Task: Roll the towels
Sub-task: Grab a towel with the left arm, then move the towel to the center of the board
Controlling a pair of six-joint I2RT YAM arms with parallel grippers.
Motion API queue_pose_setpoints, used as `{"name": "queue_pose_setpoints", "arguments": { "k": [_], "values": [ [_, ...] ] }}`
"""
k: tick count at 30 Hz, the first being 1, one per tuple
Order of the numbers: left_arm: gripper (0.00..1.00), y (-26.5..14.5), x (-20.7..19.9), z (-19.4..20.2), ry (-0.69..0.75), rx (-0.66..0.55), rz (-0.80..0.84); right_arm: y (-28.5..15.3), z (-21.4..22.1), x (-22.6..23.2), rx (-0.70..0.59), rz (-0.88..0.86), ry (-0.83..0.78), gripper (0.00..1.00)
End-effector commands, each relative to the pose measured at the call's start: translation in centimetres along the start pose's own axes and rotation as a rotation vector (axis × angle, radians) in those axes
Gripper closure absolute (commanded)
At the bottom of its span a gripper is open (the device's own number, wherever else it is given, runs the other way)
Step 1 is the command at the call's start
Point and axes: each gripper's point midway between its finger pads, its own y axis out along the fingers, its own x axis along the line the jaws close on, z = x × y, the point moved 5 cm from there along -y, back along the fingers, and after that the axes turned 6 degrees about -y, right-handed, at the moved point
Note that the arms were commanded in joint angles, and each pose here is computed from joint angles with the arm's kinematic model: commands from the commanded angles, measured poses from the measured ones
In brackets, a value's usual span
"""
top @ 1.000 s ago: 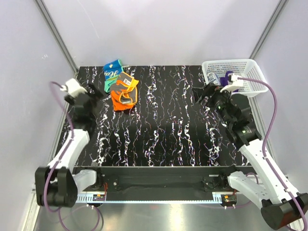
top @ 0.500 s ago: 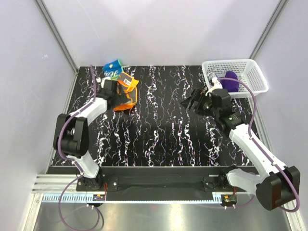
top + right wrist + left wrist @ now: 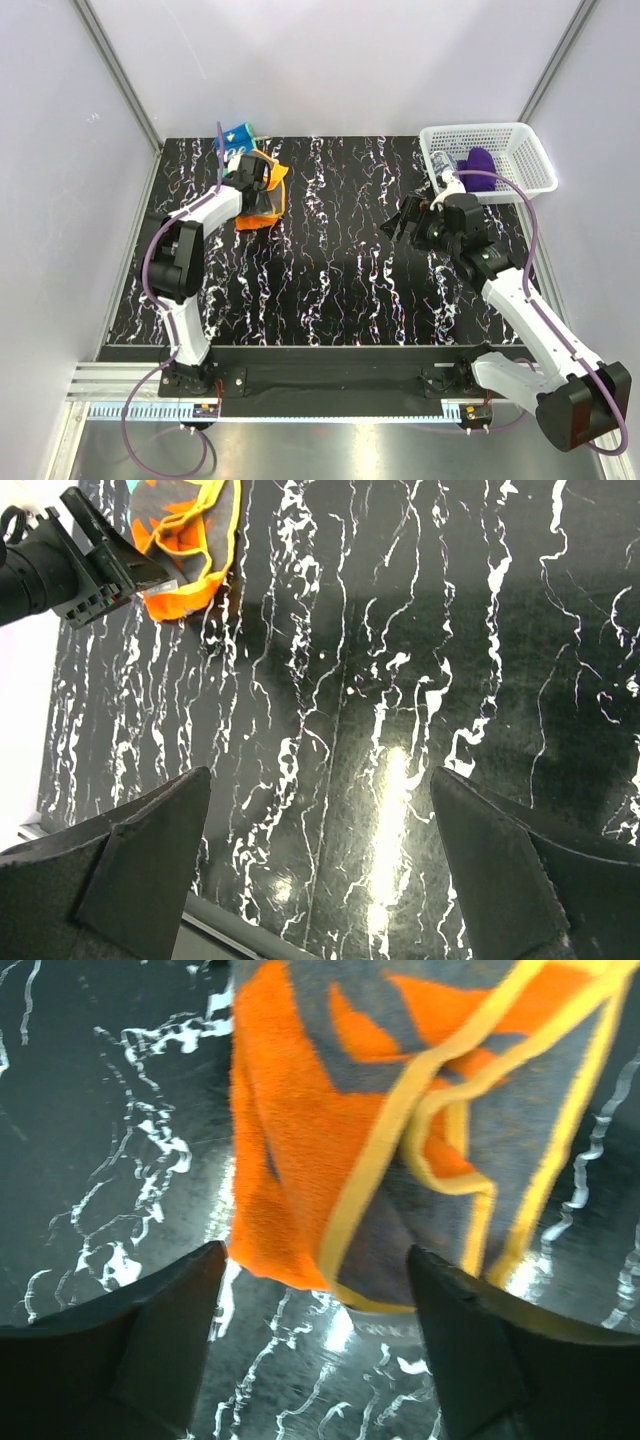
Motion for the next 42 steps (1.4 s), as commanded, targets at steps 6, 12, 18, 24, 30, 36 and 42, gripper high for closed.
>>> {"name": "queue_pose_setpoints", "arguments": {
  "k": [6,12,18,24,30,36,42],
  "values": [
    [0.82,0.0,-0.5,-2.4,-0.009,-0.077,-0.021,-0.3,1.0,-0.7,0.005,0.014,-0.039,0.01],
    [1.0,-3.4,-1.7,-5.8,0.021,-0.145,0.033,-0.6,1.0,-0.7,0.006,0.023,-0.025,0.01],
    [1.0,-15.6,-5.8,-10.6,0.203,-0.355,0.287,-1.7,-0.6,0.1,-0.042,0.022,-0.009,0.02],
    [1.0,-27.7,-8.6,-8.1,0.575,-0.515,0.428,-3.3,-2.2,1.4,-0.078,-0.005,0.009,0.02],
    [0.9,-24.9,-5.2,0.5,0.608,-0.33,0.425,-2.6,0.1,0.9,-0.021,-0.014,0.113,0.02],
    [0.8,-19.6,-3.9,8.1,0.489,-0.095,0.433,0.1,4.3,-0.3,0.13,0.004,0.247,0.04],
    [0.81,-16.9,-4.9,11.2,0.483,0.015,0.439,0.7,7.8,1.4,0.288,-0.129,0.198,0.09]
  ]
}}
